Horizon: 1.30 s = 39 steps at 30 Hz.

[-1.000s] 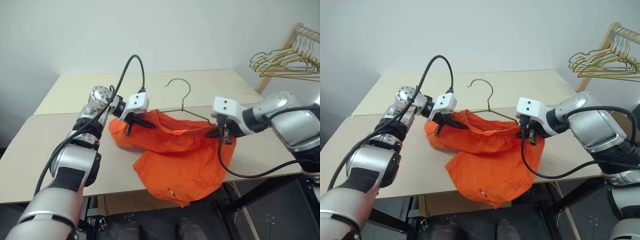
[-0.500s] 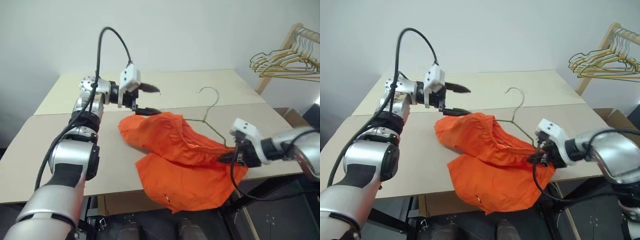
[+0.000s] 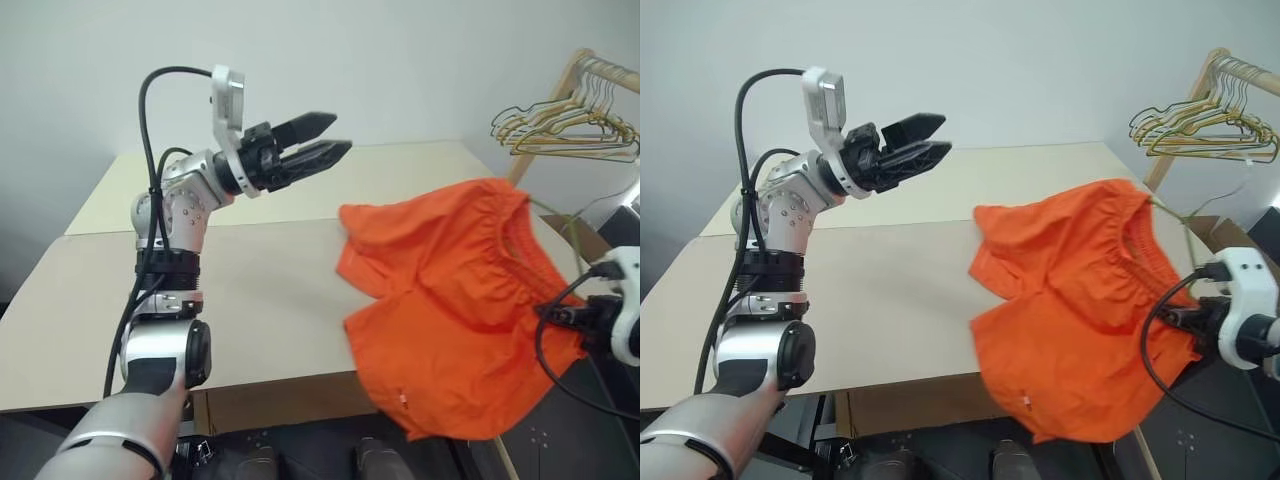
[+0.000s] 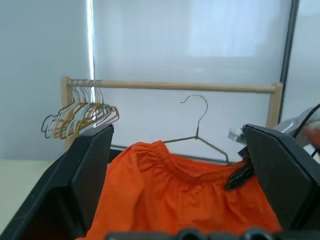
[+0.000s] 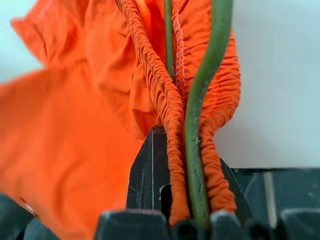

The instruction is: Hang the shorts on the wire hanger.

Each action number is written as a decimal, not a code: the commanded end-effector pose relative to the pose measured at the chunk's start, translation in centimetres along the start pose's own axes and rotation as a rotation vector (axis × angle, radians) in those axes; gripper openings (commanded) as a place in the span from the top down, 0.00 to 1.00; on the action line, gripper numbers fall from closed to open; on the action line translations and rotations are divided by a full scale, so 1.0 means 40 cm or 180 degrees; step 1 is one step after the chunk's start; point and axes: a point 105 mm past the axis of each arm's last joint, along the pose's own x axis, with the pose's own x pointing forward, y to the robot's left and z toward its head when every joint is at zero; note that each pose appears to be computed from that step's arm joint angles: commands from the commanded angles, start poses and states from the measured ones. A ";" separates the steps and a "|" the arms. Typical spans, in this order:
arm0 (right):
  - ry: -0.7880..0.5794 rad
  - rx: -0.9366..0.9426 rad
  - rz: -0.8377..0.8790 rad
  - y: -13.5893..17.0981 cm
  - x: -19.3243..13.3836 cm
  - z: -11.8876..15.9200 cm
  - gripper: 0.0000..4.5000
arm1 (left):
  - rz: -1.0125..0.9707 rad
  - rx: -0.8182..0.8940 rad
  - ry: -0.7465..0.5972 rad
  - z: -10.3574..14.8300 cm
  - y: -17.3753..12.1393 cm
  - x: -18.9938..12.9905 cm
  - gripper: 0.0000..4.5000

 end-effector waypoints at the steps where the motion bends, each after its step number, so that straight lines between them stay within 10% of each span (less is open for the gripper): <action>1: -0.0310 0.0315 -0.0493 -0.077 -0.032 0.063 1.00 | -0.0057 0.0019 -0.0191 0.029 -0.038 0.020 0.00; 22: -0.0825 0.2882 -0.1414 -0.257 -0.062 0.270 1.00 | 0.0130 0.0005 -0.0381 0.020 -0.058 0.041 0.00; 39: -0.1151 0.3618 -0.2022 -0.333 -0.022 0.314 1.00 | 0.0120 0.0052 -0.0299 0.018 -0.067 0.042 0.00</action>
